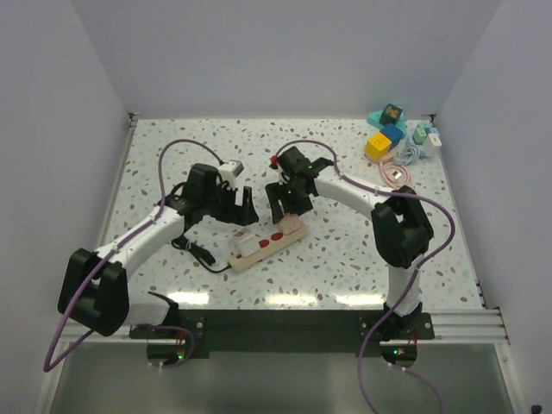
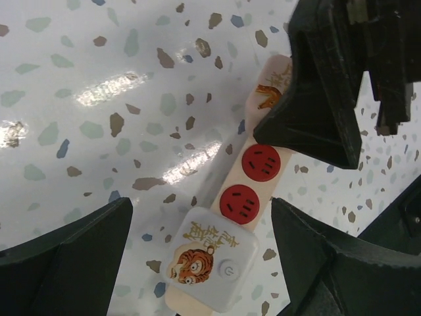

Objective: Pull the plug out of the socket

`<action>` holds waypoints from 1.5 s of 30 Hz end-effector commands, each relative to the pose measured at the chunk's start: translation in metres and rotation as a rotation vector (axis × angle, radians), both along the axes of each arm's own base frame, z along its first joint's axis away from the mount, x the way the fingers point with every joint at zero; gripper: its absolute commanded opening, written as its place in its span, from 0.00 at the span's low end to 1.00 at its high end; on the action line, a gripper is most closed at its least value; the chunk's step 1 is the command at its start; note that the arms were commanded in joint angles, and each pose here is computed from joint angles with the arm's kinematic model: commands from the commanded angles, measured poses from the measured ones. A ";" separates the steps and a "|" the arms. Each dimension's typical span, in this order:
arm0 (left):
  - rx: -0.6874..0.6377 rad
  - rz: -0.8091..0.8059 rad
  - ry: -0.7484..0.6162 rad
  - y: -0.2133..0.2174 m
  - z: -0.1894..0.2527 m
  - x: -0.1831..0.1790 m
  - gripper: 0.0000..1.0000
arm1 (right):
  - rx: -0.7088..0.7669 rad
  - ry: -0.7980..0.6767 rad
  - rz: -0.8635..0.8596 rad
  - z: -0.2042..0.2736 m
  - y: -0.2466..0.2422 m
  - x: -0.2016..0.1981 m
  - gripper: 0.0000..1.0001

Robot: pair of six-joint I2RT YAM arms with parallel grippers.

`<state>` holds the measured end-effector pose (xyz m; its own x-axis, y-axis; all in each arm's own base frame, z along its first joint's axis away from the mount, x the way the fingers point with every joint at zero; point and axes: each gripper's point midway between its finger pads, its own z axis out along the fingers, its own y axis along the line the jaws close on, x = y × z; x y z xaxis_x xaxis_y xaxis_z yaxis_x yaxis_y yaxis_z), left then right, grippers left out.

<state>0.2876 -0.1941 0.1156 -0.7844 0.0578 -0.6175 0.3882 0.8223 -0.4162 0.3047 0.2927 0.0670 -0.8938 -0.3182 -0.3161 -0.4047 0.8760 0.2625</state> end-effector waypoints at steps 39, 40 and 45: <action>-0.092 -0.561 0.001 -0.099 -0.012 -0.032 0.83 | 0.259 -0.573 -0.024 0.031 -0.049 -0.027 0.00; -0.111 -0.568 0.017 -0.098 -0.012 -0.032 0.83 | 0.263 -0.606 -0.019 0.036 -0.050 -0.024 0.00; -0.126 -0.533 0.080 -0.088 -0.027 -0.014 0.84 | 0.292 -0.722 0.068 0.058 -0.048 -0.023 0.00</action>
